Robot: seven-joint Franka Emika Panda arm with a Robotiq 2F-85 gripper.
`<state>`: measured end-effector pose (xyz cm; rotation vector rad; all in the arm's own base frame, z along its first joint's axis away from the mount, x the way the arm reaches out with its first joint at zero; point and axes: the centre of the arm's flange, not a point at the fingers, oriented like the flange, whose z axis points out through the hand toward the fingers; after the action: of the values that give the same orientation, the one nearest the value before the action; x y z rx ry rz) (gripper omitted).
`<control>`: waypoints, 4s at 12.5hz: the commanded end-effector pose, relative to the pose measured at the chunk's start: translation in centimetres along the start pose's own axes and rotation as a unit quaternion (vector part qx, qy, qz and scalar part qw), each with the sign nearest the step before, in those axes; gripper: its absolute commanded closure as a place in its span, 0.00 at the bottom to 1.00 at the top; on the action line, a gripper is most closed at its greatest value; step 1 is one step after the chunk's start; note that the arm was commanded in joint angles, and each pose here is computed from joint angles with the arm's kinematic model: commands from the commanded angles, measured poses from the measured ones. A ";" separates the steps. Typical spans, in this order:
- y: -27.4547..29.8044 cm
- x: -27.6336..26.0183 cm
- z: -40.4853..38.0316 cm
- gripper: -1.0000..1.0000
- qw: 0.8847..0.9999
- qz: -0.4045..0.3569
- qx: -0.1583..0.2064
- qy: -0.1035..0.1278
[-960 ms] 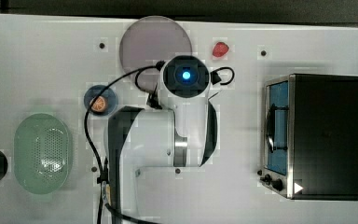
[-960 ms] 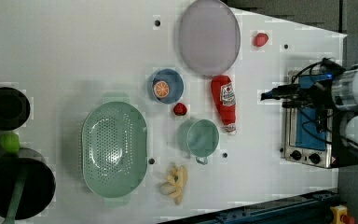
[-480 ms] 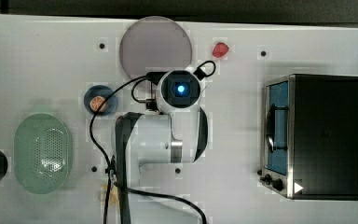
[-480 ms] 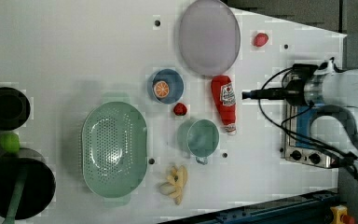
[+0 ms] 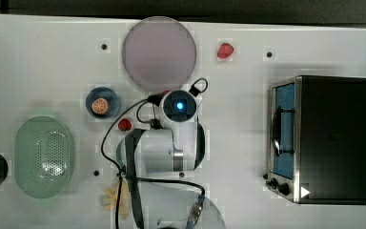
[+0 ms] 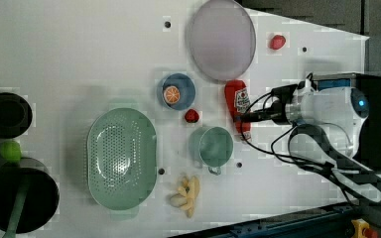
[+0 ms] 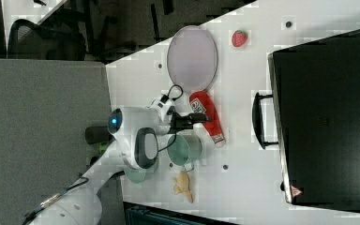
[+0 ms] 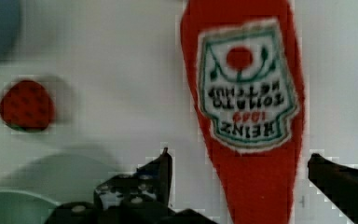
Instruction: Pick Ketchup from the table and place it in strainer.
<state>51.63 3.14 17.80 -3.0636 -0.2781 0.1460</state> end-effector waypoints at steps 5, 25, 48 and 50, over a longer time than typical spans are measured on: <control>0.6 0.1 2.0 0.00 0.999 -0.014 -0.002 0.033; -6.4 -1.2 -21.5 0.39 0.998 0.001 -0.044 0.046; -37.6 -2.7 -5.7 0.00 0.978 0.169 0.122 0.005; -36.6 -2.3 -7.0 0.00 0.973 0.201 0.113 0.011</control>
<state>41.98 38.14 23.77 -2.8795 0.2207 0.2607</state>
